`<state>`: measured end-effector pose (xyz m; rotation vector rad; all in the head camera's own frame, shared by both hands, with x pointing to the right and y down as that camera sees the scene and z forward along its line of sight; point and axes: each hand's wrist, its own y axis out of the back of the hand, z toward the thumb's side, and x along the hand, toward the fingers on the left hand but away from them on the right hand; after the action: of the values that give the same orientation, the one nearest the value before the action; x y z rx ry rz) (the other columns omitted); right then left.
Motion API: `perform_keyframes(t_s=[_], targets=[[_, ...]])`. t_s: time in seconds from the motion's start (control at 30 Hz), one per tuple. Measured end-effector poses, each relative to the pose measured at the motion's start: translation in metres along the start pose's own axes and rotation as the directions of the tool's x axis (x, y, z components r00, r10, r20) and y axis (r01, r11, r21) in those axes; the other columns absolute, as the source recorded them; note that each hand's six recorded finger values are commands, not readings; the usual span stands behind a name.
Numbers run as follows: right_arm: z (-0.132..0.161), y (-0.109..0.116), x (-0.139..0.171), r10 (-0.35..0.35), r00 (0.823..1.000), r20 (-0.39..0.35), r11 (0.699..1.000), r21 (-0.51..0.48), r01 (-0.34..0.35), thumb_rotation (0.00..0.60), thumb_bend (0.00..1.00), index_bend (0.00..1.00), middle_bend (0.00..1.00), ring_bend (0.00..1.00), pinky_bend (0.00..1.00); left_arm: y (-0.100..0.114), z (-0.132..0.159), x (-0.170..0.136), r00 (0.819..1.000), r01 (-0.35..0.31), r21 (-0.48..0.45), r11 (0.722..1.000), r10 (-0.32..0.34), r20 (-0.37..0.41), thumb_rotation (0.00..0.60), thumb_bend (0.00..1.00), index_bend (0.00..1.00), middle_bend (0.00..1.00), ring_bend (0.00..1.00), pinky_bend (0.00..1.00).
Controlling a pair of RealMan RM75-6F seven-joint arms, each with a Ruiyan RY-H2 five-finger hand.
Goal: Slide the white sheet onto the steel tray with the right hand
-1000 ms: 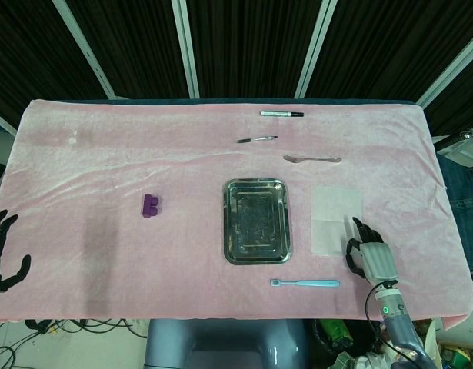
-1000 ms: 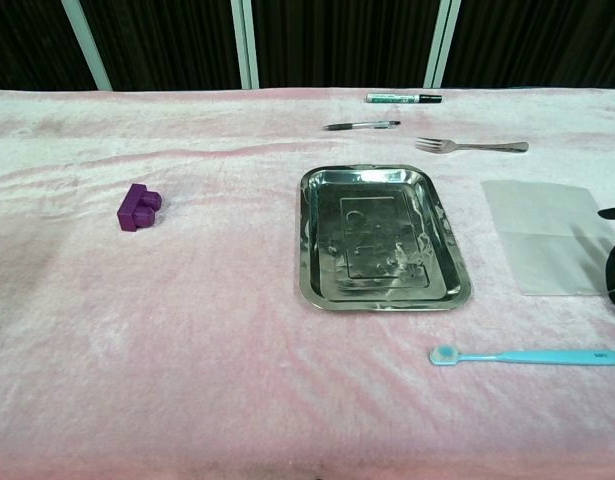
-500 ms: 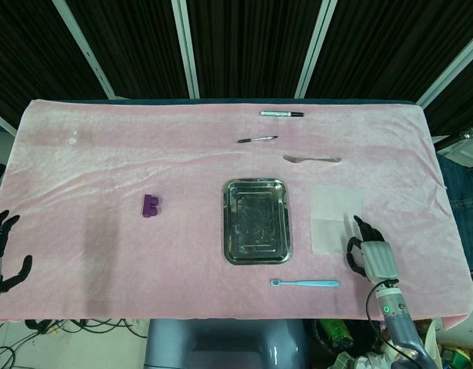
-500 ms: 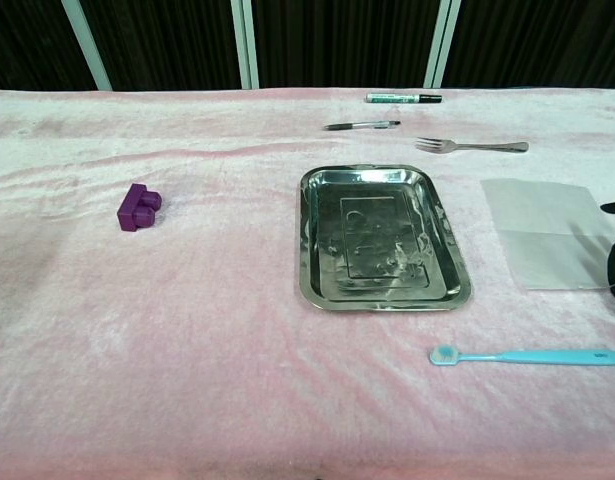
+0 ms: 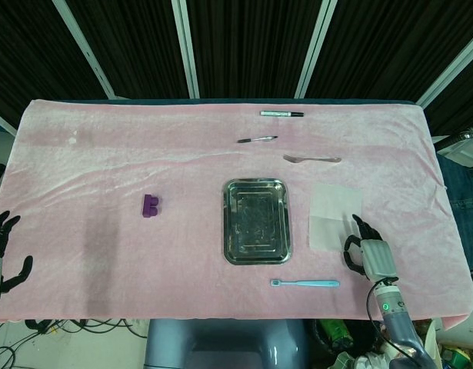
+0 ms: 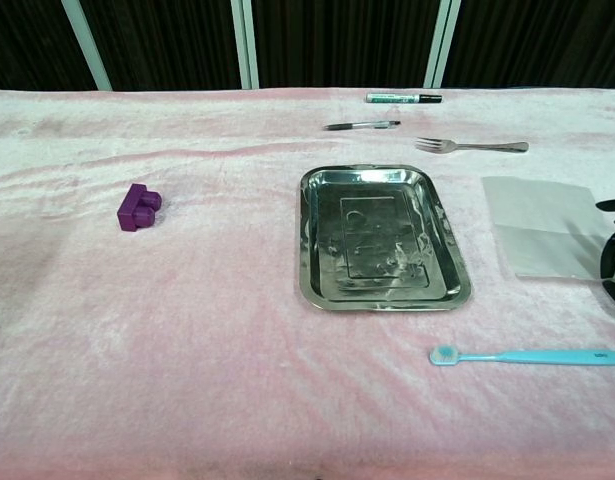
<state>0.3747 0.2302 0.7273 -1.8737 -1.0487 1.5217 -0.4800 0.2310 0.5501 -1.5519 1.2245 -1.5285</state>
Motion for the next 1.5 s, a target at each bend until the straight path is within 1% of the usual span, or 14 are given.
perform_keyframes(t_s=[0.23, 0.63, 0.83, 1.07, 1.2, 1.3, 1.5], targets=[[0.012, 0.010, -0.008, -0.012, 1.000, -0.012, 0.998, -0.070, 0.011, 0.600, 0.41, 0.65, 0.04, 0.10, 0.18, 0.000, 0.000, 0.000, 1.000, 0.001, 0.000, 1.000, -0.001, 0.000, 0.600, 0.41, 0.12, 0.03, 0.00, 0.03], [0.065, 0.017, -0.016, -0.018, 0.994, -0.109, 0.994, -0.108, 0.006, 0.600, 0.41, 0.66, 0.04, 0.10, 0.18, 0.000, 0.000, 0.000, 1.000, 0.001, -0.002, 1.000, -0.001, -0.003, 0.600, 0.41, 0.12, 0.03, 0.00, 0.03], [0.090, 0.017, -0.015, -0.017, 0.986, -0.164, 0.995, -0.103, 0.000, 0.600, 0.41, 0.66, 0.04, 0.10, 0.18, 0.000, 0.000, 0.000, 1.000, 0.002, -0.001, 1.000, -0.002, -0.001, 0.600, 0.41, 0.12, 0.03, 0.00, 0.03], [0.111, 0.016, -0.010, -0.020, 0.973, -0.228, 0.998, -0.067, 0.005, 0.600, 0.41, 0.66, 0.04, 0.10, 0.18, 0.000, 0.000, 0.001, 1.000, 0.003, -0.001, 1.000, -0.003, -0.002, 0.600, 0.41, 0.12, 0.03, 0.00, 0.03], [0.118, 0.014, -0.008, -0.019, 0.966, -0.258, 0.999, -0.043, 0.008, 0.600, 0.41, 0.66, 0.04, 0.10, 0.18, -0.001, 0.000, 0.001, 1.000, 0.004, 0.000, 1.000, -0.004, -0.001, 0.600, 0.41, 0.12, 0.03, 0.00, 0.03], [0.119, 0.013, -0.008, -0.017, 0.964, -0.266, 1.000, -0.030, 0.010, 0.600, 0.41, 0.66, 0.04, 0.10, 0.18, -0.001, 0.000, 0.000, 1.000, 0.005, 0.000, 1.000, -0.005, -0.001, 0.600, 0.41, 0.12, 0.03, 0.00, 0.03], [0.126, 0.012, -0.013, -0.009, 0.954, -0.298, 1.000, 0.017, 0.015, 0.600, 0.41, 0.66, 0.04, 0.10, 0.18, -0.001, 0.000, 0.000, 1.000, 0.005, -0.002, 1.000, -0.005, -0.002, 0.600, 0.41, 0.12, 0.03, 0.00, 0.03]])
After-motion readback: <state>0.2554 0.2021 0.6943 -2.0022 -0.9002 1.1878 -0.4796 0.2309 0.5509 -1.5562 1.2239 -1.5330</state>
